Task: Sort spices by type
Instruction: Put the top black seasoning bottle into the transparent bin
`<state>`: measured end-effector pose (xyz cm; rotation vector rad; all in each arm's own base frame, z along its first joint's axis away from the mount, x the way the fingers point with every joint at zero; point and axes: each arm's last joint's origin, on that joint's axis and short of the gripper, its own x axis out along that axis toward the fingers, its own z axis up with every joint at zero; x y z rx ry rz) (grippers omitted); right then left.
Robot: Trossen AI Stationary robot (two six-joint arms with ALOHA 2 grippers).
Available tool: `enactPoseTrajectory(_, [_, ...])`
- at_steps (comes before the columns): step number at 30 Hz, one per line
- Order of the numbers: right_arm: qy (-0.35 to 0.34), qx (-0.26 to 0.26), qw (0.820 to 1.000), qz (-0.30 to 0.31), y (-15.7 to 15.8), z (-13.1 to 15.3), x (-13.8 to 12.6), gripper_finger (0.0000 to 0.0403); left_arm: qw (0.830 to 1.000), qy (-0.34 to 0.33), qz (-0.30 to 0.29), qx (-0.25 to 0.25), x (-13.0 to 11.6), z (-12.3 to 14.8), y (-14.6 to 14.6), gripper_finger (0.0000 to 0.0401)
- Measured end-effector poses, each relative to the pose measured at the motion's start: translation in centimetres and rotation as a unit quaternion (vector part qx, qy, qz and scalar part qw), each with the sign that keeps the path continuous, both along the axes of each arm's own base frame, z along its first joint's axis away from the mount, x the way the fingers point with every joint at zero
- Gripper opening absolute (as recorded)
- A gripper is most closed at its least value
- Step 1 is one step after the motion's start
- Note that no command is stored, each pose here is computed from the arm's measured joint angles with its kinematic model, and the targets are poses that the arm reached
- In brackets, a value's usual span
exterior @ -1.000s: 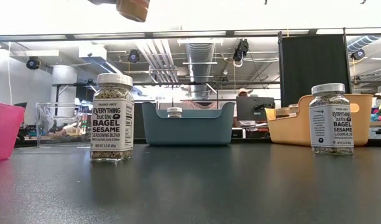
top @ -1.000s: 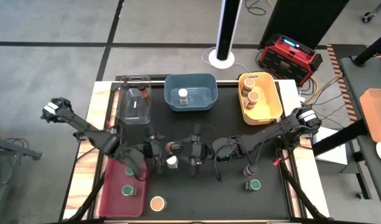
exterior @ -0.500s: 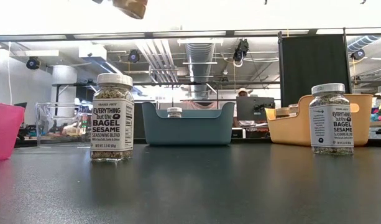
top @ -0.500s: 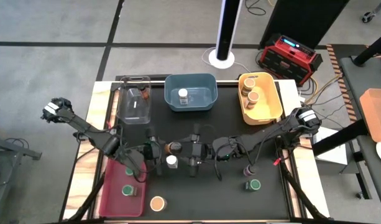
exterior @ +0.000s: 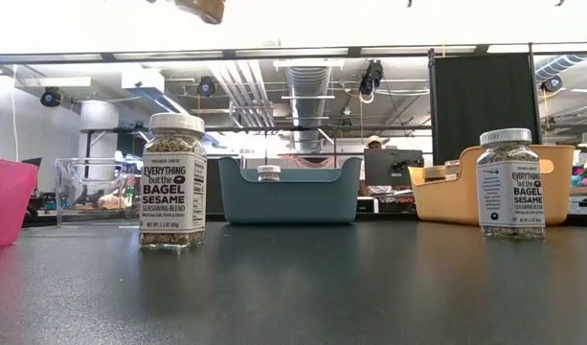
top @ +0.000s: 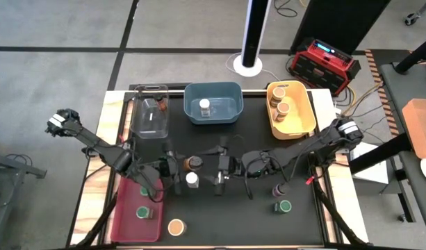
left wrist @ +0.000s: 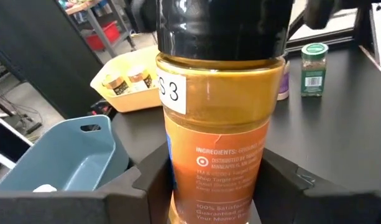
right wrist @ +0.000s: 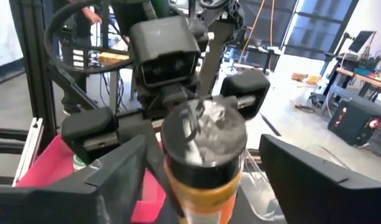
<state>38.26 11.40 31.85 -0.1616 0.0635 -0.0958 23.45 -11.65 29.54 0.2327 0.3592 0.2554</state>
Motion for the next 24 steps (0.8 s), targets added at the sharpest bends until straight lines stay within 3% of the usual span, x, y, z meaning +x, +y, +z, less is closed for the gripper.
enactPoseTrajectory(9, [0.026, 0.008, 1.0, 0.001, 0.1, -0.4, -0.2, 0.0362, 0.999, -0.04, -0.001, -0.003, 0.0, 1.1, 0.0, 0.0161])
enactPoseTrajectory(18, [-0.01, -0.007, 1.0, 0.007, 0.4, -0.6, 0.6, 0.0362, 0.998, -0.057, -0.009, -0.004, 0.2, 1.5, -0.2, 0.0171])
enactPoseTrajectory(24, [-0.022, -0.041, 0.999, 0.007, 0.6, -1.6, 1.4, 0.032, 0.998, -0.068, -0.018, 0.0, 0.4, 1.7, -0.3, 0.0193])
